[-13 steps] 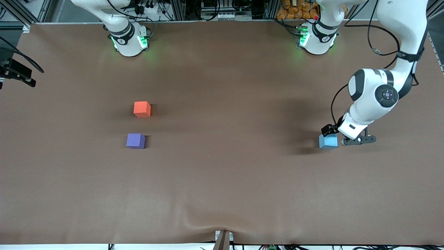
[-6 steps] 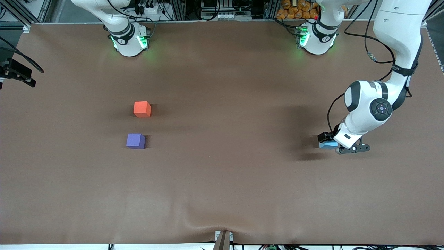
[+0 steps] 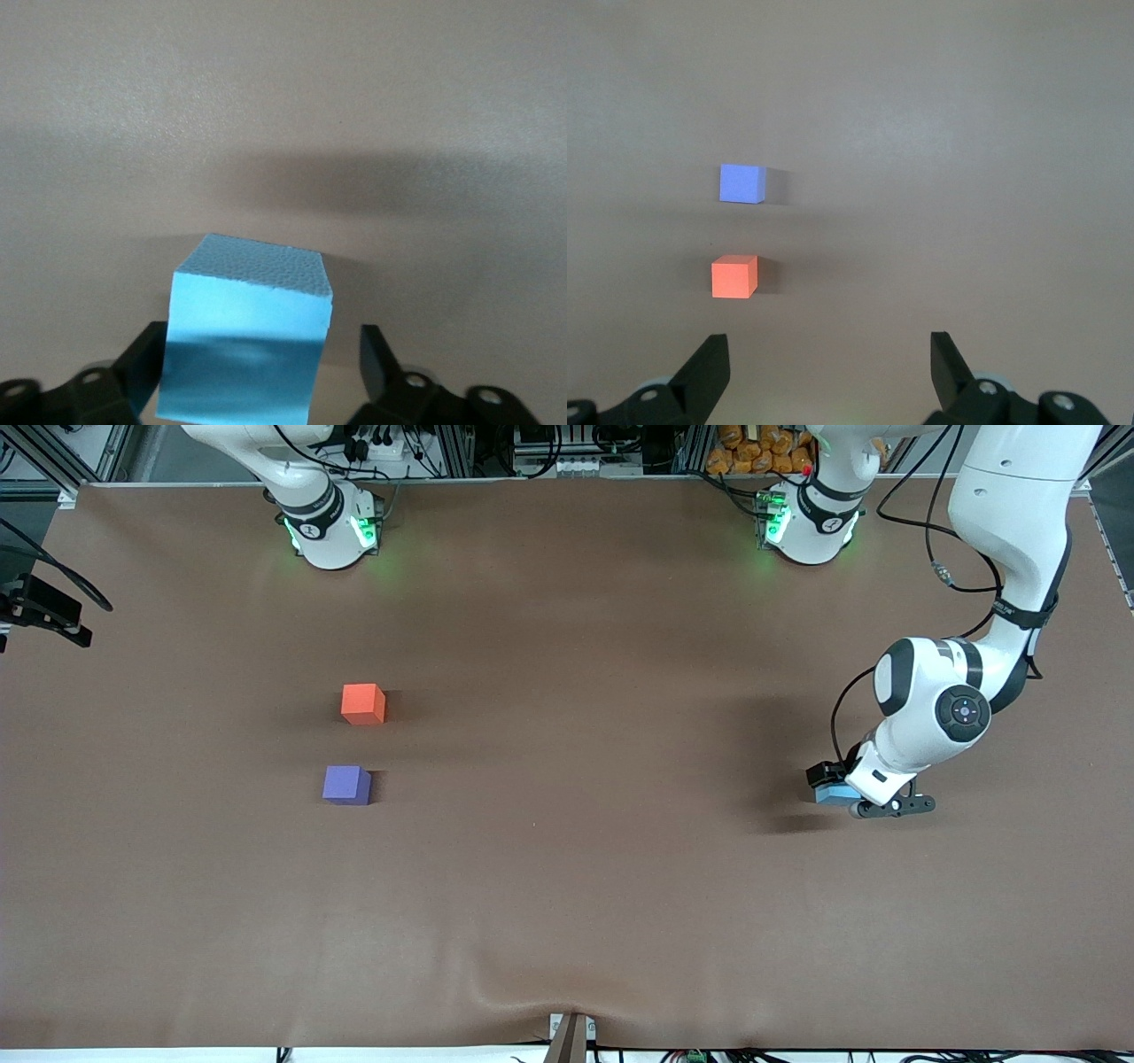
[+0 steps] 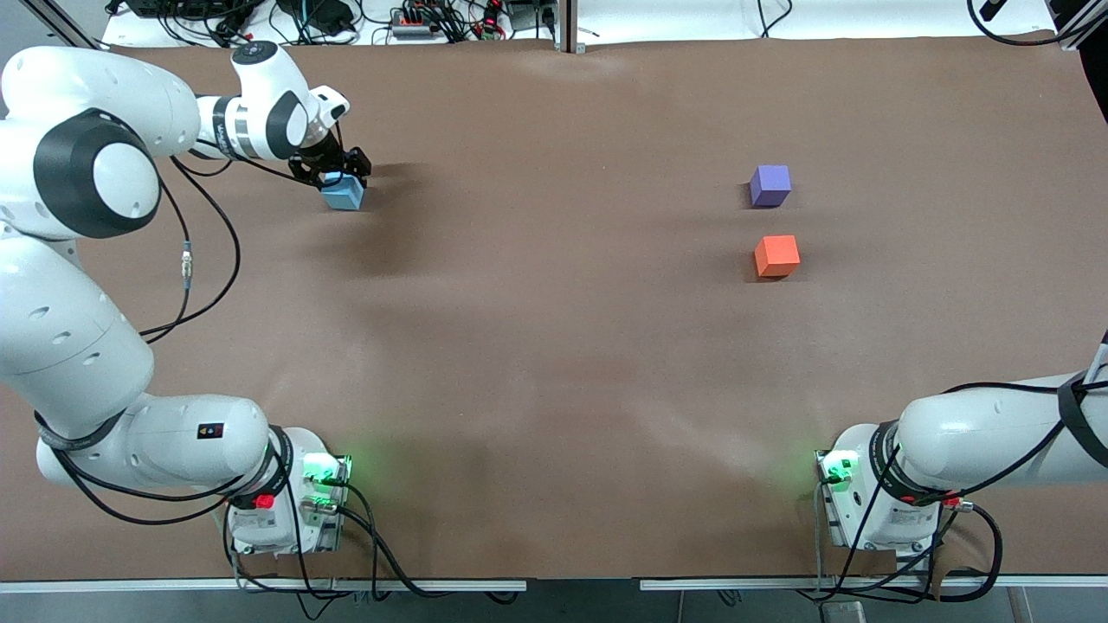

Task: Place blue block between orange and purple blocks
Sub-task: 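Lift the light blue cube and carry it toward the table middle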

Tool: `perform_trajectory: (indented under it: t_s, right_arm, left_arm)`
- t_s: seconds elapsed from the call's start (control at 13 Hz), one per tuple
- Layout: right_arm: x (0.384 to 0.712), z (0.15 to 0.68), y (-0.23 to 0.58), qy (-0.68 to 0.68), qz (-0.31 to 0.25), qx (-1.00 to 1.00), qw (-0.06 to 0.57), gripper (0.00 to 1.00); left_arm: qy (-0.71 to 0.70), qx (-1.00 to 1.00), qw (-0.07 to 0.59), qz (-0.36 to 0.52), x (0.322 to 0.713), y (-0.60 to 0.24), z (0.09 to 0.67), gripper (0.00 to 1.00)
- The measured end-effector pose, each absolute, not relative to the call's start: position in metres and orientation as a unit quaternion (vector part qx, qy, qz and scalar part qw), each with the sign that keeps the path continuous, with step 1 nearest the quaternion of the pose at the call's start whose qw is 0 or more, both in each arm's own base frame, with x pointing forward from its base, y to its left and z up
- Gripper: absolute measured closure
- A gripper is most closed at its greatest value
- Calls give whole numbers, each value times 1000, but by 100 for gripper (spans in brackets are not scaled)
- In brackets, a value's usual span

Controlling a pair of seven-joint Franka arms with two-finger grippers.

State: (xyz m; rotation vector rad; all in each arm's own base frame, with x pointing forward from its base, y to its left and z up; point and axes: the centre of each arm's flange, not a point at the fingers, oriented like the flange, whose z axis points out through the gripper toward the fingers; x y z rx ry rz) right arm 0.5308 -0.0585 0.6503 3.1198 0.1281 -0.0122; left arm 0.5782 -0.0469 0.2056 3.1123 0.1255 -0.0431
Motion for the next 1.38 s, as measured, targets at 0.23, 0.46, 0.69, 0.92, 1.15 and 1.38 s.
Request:
perform_trajectory:
  t_s: [0.23, 0.46, 0.69, 0.92, 1.15, 1.38]
  right_arm:
    - [531, 650, -59, 41, -4, 999, 10, 0]
    - [531, 650, -58, 41, -4, 999, 10, 0]
    - [531, 650, -59, 41, -5, 999, 9, 0]
    - [531, 650, -59, 41, -5, 999, 9, 0]
    - [531, 648, -60, 40, -7, 999, 9, 0]
    - [536, 639, -59, 41, -16, 999, 9, 0]
  left_arm:
    - [29, 999, 15, -14, 578, -60, 205, 41]
    - [-15, 1000, 20, -5, 577, -113, 215, 41]
    - [-90, 996, 20, 0, 563, -212, 254, 41]
    - [-126, 992, 21, -5, 537, -336, 324, 45]
    - [-165, 986, 31, 7, 504, -426, 354, 45]
    - [-146, 988, 50, 15, 501, -481, 350, 45]
